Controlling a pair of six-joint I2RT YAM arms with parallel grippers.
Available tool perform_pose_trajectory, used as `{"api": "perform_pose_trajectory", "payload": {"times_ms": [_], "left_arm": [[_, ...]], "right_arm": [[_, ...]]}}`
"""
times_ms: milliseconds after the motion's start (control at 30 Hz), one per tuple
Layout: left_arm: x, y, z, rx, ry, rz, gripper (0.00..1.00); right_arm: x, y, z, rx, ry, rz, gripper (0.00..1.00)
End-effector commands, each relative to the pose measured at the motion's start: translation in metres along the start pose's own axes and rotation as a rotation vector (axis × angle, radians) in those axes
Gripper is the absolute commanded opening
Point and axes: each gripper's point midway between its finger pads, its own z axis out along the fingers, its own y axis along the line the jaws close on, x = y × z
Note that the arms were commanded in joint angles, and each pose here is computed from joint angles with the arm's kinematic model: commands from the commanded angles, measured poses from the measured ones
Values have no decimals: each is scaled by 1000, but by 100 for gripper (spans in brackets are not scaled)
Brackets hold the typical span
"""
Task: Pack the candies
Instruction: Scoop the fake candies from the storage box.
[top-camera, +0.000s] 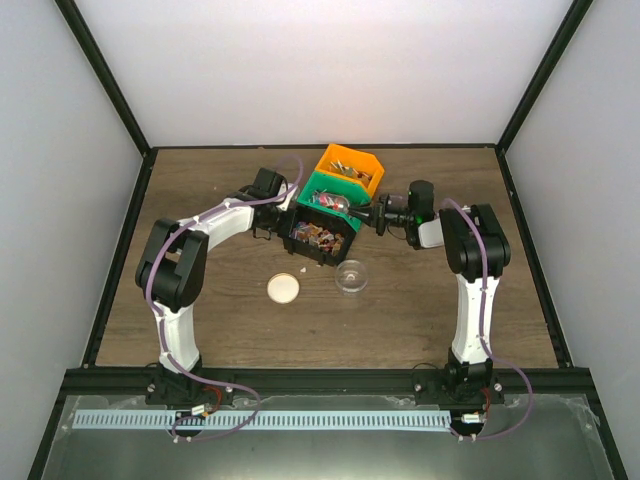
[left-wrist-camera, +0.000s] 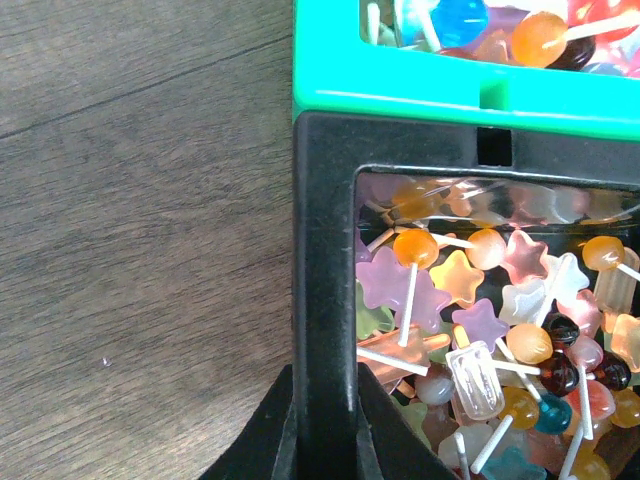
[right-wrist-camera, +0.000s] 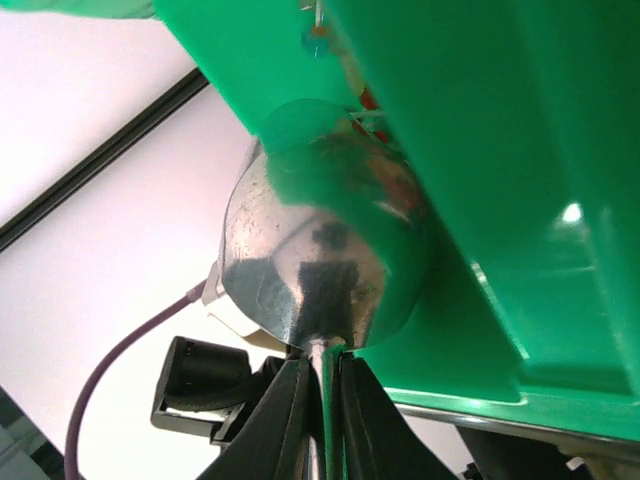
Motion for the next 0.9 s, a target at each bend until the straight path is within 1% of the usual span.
{"api": "perform_pose_trajectory", "payload": {"times_ms": [0,267,300,567,700,867], "left_arm": [[0,-1,7,7,6,-50,6],[-1,-2,7,7,3,-50,6],[-2,-2,6,8,1,-50,6],[-1,-2,6,8,3,-50,6],[-2,-2,4,4,-1,-47,6],[-7,-3,-1,5,-19,-41,11]], "right_arm": [[40,-1,5,39,180,19,1],[40,-3,-6,13,151,59,1],[40,-4,-7,9,146,83,1],[45,10,-10,-41,141,79,1],[42,20,-17,-65,100,57,1],[35,20,-27,-44,71,57,1]]}}
